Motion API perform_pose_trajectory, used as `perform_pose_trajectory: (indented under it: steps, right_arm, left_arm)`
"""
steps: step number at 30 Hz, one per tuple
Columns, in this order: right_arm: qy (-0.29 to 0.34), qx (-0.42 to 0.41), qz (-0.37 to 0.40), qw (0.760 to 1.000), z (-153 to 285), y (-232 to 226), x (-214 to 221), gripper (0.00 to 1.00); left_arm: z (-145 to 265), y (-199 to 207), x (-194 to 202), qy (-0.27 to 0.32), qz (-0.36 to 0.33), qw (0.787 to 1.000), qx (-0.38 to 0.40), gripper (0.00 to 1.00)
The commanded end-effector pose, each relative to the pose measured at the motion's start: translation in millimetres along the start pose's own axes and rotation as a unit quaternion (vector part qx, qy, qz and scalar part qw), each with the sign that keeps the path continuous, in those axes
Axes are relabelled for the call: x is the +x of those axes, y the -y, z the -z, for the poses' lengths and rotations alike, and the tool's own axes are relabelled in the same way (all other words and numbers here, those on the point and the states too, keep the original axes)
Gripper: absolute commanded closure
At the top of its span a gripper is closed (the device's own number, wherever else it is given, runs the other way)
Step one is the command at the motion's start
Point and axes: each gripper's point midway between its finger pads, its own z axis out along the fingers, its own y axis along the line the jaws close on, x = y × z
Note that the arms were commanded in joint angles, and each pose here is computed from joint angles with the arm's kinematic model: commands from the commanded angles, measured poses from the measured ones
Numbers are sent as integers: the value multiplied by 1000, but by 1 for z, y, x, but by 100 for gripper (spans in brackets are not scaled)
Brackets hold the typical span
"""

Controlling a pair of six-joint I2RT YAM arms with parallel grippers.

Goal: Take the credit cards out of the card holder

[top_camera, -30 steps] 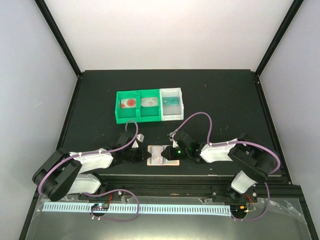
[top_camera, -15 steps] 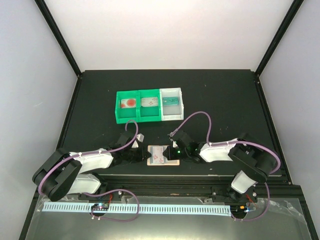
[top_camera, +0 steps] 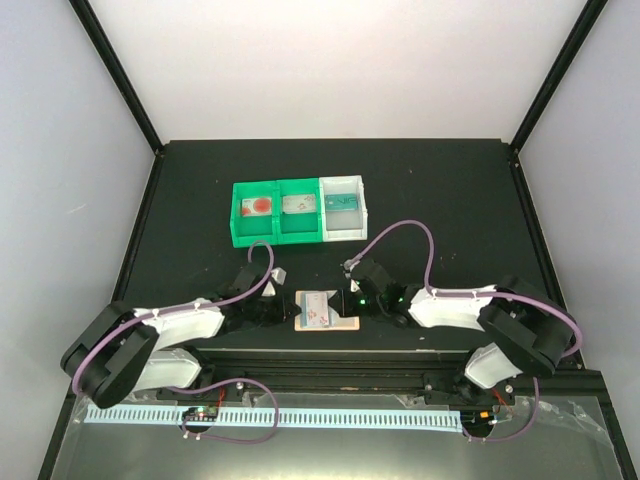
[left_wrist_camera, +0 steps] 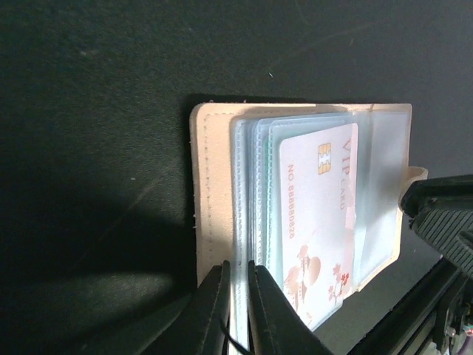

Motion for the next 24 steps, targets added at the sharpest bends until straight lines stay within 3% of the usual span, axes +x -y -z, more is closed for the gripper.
perform_pose_trajectory:
  steps: [1, 7, 15, 24]
  right_arm:
    - [-13, -39, -8, 999, -9, -9, 7, 87]
    - [-24, -41, -12, 999, -16, -6, 12, 84]
    - [-29, -26, -16, 999, -21, 2, 16, 82]
    - [-29, -6, -8, 1000, -23, 11, 17, 82]
  left_arm:
    - [9, -2, 2, 4, 10, 1000, -12, 89]
    - [21, 19, -7, 25, -3, 999, 21, 83]
    - [10, 29, -4, 11, -16, 998, 60, 90]
    - [-8, -3, 8, -17, 2, 1000, 1, 94]
